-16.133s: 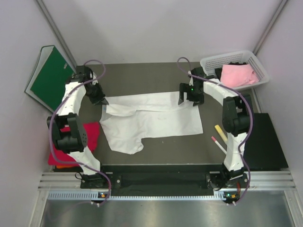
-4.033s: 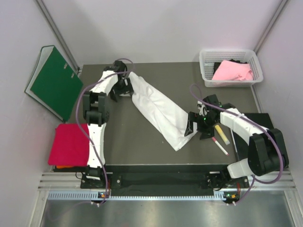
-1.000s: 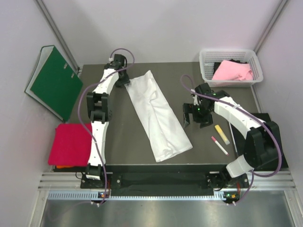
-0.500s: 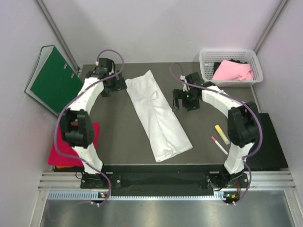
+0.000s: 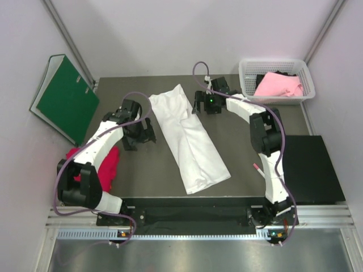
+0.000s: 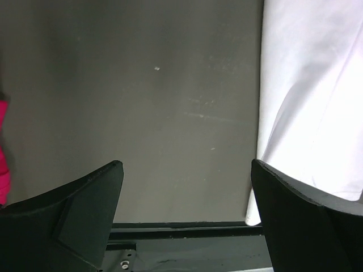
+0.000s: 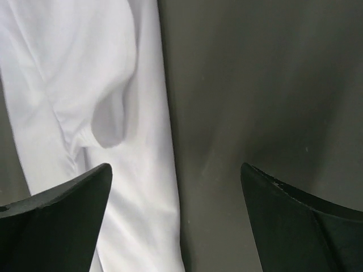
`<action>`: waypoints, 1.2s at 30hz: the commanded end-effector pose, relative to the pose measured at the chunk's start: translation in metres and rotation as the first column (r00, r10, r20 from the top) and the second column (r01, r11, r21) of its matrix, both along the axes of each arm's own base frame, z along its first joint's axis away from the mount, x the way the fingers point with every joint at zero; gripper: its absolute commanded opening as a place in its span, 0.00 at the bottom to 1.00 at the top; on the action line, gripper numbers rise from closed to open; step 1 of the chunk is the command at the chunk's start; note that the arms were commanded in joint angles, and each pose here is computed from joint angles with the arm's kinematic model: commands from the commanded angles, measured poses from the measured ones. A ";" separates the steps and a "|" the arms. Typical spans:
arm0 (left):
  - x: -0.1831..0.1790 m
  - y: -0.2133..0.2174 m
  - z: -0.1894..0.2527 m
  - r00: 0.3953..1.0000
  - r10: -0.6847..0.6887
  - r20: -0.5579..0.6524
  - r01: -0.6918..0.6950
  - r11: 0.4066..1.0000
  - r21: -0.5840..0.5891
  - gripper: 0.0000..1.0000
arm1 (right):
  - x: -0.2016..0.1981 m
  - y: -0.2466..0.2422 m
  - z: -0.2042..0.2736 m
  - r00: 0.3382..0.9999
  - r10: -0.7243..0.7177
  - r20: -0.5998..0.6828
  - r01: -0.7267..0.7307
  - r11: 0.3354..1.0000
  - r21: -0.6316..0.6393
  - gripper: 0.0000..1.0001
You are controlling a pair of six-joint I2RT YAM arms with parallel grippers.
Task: Fold and stack the t-shirts
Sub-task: Rotate the tshirt 70 degrees
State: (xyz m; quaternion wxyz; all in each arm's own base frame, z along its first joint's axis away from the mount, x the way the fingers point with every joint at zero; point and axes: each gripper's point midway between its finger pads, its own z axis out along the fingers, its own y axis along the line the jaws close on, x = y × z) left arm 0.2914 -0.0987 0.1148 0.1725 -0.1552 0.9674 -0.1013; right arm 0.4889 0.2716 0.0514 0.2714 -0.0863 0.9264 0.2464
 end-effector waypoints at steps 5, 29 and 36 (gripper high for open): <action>-0.027 0.014 0.002 0.999 0.043 -0.024 -0.042 0.999 0.035 0.99 | 0.047 0.041 0.012 0.999 -0.016 0.051 0.008 0.986 0.166 0.93; -0.066 0.000 0.005 0.998 0.001 -0.056 -0.001 1.000 -0.001 0.99 | 0.079 0.061 -0.001 0.978 -0.150 0.142 0.137 0.986 0.095 0.00; -0.079 -0.029 -0.008 0.997 -0.054 -0.062 0.047 0.993 -0.107 0.99 | 0.118 -0.010 0.017 0.937 -0.310 0.161 0.297 0.950 0.099 0.00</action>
